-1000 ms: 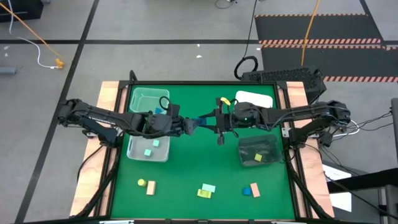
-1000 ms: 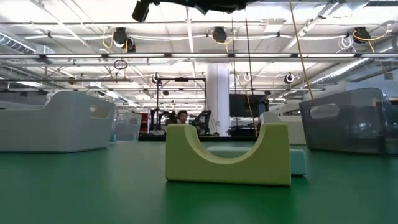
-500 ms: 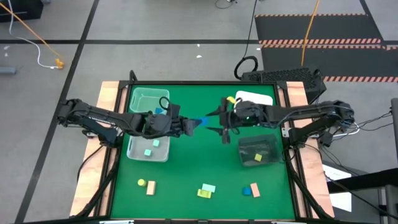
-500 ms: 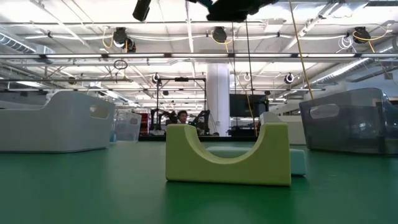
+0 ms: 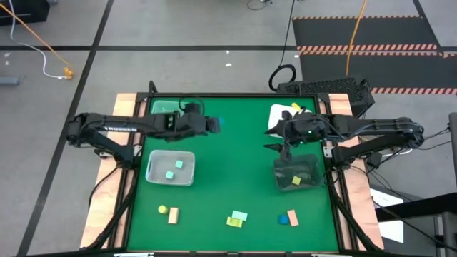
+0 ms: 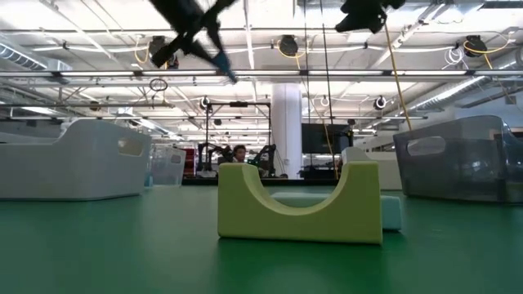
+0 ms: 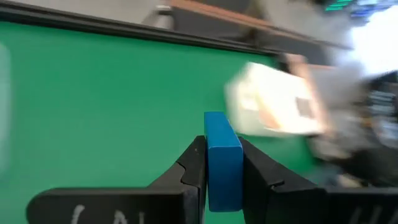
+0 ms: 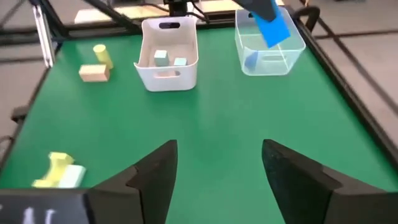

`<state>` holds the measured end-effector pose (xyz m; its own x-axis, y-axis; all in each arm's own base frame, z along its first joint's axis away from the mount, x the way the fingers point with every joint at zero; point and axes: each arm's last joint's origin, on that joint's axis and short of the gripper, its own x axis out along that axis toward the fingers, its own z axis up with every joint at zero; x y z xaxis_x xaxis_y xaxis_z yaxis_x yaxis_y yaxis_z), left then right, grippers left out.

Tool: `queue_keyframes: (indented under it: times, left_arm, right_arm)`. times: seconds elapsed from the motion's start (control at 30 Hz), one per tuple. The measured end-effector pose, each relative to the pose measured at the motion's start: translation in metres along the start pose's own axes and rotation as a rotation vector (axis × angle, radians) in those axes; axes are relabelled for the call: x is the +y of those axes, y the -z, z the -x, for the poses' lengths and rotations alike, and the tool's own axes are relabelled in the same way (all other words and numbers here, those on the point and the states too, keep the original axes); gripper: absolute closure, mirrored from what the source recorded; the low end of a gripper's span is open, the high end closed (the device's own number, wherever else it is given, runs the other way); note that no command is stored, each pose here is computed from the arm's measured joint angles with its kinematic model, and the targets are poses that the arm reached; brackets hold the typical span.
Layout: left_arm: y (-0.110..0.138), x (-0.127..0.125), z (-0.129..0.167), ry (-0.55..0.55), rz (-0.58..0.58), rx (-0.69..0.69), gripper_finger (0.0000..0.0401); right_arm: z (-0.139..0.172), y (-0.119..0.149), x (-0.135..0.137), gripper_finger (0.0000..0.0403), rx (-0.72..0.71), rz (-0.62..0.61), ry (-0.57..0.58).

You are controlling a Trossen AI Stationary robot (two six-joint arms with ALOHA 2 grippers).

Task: Sort & place blocks by color
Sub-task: Put the top blue block into the white transparent bin

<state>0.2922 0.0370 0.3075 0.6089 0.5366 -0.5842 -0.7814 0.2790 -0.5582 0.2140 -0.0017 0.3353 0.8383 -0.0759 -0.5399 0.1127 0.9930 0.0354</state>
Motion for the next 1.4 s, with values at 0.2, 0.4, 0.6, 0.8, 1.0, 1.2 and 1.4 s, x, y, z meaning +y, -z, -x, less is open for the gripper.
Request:
queue_keyframes:
  times: [0.2,0.4,0.6,0.8,1.0,1.2,1.4]
  left_arm:
    - [-0.033,0.048,-0.012,-0.338,-0.002,0.023,0.0345]
    - [-0.051,0.082,-0.021,-0.533,-0.058,0.118,0.0344]
    - [-0.057,0.110,-0.029,-0.638,-0.088,0.156,0.0344]
    - [-0.041,0.143,-0.043,-0.704,-0.094,0.219,0.0344]
    - [-0.033,0.168,-0.053,-0.735,-0.085,0.237,0.0343]
    - [-0.032,0.177,-0.059,-0.714,-0.088,0.216,0.0342]
    - [-0.029,0.183,-0.064,-0.692,-0.089,0.197,0.0309]
  right_arm:
    - [-0.002,0.003,0.000,0.0179,0.003,-0.171,0.000]
    - [-0.029,0.019,0.001,0.0179,-0.134,-0.335,-0.029]
    - [-0.054,0.043,0.001,0.0179,-0.341,-0.497,-0.118]
    - [-0.063,0.048,0.010,0.0179,-0.429,-0.471,-0.070]
    - [-0.069,0.042,0.024,0.0179,-0.426,-0.389,-0.059]
    - [-0.080,0.037,0.042,0.0179,-0.364,-0.350,-0.091]
    - [-0.088,0.027,0.055,0.0179,-0.294,-0.334,-0.100]
